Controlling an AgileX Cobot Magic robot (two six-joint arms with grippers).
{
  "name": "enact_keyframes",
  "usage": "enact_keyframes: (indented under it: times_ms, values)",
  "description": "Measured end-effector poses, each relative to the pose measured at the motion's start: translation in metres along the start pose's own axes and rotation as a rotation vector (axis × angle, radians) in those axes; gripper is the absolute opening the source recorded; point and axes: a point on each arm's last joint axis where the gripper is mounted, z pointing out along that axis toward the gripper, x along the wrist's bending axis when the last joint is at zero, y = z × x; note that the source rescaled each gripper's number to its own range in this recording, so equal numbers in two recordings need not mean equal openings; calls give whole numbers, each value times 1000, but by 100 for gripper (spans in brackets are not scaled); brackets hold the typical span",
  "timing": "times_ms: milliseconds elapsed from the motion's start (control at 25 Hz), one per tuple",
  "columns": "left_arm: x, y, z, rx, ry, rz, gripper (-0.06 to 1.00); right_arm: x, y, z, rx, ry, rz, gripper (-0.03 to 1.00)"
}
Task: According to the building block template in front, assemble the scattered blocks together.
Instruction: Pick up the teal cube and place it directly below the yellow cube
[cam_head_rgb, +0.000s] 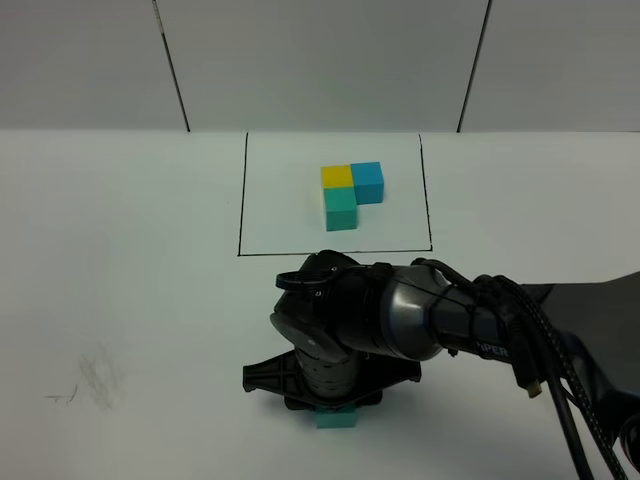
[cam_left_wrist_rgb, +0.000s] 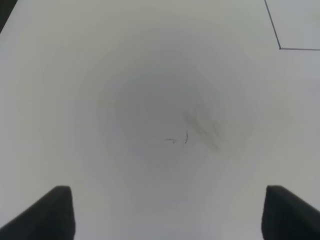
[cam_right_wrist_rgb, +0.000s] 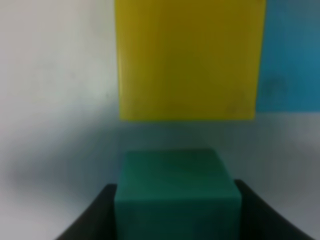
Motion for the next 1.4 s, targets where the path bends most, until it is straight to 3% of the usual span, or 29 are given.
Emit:
enact_keyframes:
  times_ms: [1400]
  values:
    - [0,0,0,0,0,0,96,-3,12,2,-55,30,24,1]
